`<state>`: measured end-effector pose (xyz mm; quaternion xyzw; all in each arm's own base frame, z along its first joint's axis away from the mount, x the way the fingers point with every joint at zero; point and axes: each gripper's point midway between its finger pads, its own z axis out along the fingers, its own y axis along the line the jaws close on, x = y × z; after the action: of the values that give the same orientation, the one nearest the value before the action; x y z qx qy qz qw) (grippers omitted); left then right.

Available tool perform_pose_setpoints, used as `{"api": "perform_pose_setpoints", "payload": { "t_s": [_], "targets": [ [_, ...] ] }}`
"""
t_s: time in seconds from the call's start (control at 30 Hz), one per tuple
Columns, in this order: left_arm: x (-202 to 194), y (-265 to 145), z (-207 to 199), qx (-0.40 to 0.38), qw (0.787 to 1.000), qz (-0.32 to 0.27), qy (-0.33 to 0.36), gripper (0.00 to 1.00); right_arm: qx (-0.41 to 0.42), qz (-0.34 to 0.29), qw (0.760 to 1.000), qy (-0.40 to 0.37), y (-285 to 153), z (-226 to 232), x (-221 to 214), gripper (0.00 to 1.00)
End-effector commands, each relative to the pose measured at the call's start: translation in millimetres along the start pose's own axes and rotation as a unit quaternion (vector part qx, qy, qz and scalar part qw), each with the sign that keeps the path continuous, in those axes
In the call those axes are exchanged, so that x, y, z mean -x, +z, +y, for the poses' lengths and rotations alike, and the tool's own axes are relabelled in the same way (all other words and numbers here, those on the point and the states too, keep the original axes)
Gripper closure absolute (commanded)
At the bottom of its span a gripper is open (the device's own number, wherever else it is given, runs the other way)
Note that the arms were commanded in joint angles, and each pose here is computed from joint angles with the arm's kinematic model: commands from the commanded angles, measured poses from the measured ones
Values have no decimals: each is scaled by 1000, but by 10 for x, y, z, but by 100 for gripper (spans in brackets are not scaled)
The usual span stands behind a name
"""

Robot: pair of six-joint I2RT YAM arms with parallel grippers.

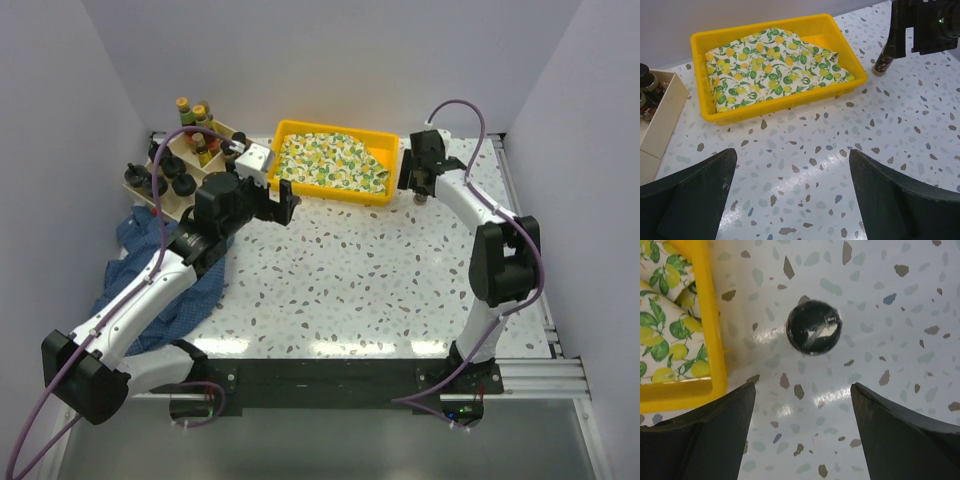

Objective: Organize the condiment bottles
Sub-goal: Move the bottle to the center of the board.

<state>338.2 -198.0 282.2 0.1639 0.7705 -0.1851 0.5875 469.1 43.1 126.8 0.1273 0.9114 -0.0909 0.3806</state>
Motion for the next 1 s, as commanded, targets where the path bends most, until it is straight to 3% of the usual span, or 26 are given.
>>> {"api": "perform_pose_setpoints", "payload": {
  "t_s": [0.0,0.53,0.97],
  "targets": [
    [143,-3,-52,-8,1000,-29,-8,0,5,-28,1000,3,98,-54,396,20],
    [201,-50,-46,-6,999,-38,-4,0,28,-9,1000,-10,469,-14,349,35],
    [215,-65,-19,1,999,-41,-3,0,13,-22,999,-28,212,-190,352,64]
  ]
}}
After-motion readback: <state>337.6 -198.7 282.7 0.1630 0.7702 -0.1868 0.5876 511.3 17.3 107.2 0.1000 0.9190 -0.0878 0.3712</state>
